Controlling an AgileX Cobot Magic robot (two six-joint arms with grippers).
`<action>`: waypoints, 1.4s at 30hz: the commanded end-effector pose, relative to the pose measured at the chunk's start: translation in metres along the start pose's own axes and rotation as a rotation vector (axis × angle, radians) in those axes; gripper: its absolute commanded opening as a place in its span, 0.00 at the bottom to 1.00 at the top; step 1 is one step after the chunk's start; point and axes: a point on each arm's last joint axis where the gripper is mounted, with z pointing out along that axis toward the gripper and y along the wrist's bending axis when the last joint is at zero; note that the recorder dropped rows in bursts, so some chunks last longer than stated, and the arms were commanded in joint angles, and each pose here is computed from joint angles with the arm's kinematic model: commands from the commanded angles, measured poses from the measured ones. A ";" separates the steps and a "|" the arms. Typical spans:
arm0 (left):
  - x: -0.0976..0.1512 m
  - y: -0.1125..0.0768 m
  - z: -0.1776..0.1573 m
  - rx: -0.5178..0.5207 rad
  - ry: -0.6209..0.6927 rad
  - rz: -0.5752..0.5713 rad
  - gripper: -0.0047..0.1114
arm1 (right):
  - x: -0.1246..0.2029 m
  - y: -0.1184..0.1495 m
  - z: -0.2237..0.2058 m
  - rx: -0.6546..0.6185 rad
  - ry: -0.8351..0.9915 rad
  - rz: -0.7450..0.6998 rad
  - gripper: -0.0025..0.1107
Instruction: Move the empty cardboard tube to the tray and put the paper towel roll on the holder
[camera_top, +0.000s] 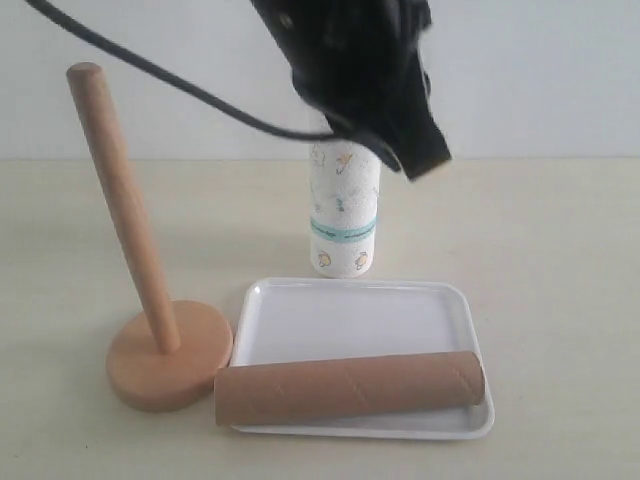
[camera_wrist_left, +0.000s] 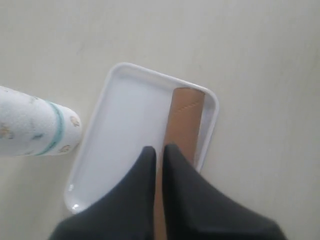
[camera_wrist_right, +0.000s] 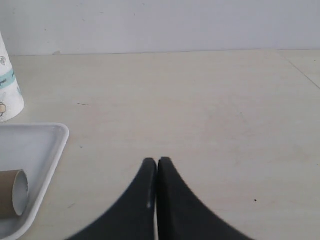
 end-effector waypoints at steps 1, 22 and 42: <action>0.010 -0.006 -0.072 -0.113 -0.118 -0.016 0.08 | -0.001 0.000 0.000 -0.001 -0.016 -0.005 0.02; 0.210 -0.052 -0.202 -0.607 -0.300 -0.372 0.08 | -0.001 0.000 0.000 -0.001 -0.016 -0.005 0.02; 0.305 -0.078 -0.177 -0.693 -0.441 -0.640 0.08 | -0.001 0.000 0.000 -0.001 -0.016 -0.005 0.02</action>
